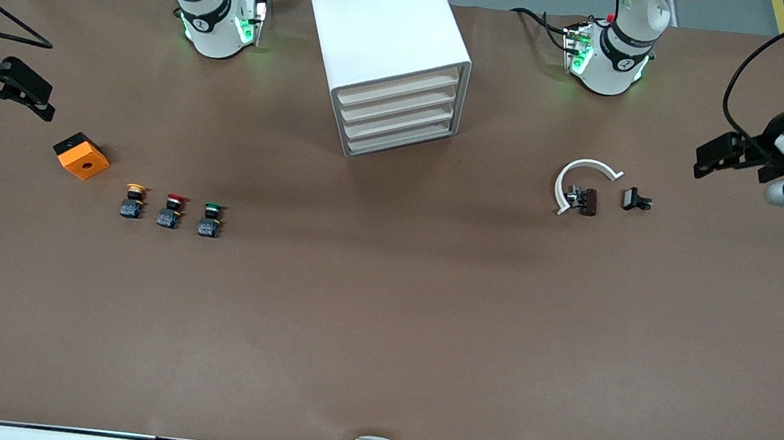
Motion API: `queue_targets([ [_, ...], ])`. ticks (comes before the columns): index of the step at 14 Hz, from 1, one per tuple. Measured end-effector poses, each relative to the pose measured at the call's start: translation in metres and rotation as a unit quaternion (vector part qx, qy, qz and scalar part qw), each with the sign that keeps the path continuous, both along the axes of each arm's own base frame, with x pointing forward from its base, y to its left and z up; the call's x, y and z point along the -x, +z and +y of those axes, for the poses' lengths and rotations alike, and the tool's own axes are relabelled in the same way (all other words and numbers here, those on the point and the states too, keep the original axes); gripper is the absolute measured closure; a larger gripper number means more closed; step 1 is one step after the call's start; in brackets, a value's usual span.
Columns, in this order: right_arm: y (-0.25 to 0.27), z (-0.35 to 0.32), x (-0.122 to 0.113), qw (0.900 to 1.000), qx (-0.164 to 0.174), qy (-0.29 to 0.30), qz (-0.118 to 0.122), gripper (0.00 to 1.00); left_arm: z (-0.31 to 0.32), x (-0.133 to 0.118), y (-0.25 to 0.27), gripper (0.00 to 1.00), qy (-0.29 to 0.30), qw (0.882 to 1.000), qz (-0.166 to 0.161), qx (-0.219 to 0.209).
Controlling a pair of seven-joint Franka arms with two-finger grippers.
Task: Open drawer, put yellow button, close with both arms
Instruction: 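Move the left gripper to the drawer while the right gripper nears the button, then grip the drawer with the left gripper while the right gripper grips the button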
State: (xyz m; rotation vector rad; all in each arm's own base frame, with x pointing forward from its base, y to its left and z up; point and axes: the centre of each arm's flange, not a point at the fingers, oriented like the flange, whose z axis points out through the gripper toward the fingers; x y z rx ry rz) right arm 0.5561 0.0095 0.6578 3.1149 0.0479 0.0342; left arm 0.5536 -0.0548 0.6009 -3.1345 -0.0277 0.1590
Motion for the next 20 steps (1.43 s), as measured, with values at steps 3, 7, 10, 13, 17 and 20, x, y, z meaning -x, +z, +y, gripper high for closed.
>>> queue_targets([
  [3,-0.003,-0.005,-0.002,1.000,0.012,-0.003,0.002,0.00,0.001,-0.035,-0.038,0.00,0.024,0.999,0.023,0.005],
  [7,-0.032,-0.009,-0.018,0.999,0.047,-0.003,0.027,0.00,-0.040,-0.070,-0.103,0.00,0.143,0.988,0.064,-0.009],
  [10,-0.056,-0.013,-0.030,0.997,0.063,-0.005,0.048,0.00,-0.104,-0.076,-0.149,0.00,0.231,0.968,0.088,-0.037],
  [13,-0.074,-0.022,-0.031,0.994,0.065,-0.013,0.082,0.00,-0.157,-0.072,-0.191,0.00,0.345,0.929,0.113,-0.069],
  [17,-0.118,-0.033,-0.038,0.988,0.066,-0.022,0.136,0.00,-0.218,-0.054,-0.227,0.00,0.518,0.836,0.124,-0.130],
  [20,-0.180,-0.059,-0.046,0.989,0.063,-0.026,0.130,0.00,-0.251,-0.041,-0.246,0.00,0.609,0.759,0.179,-0.143],
])
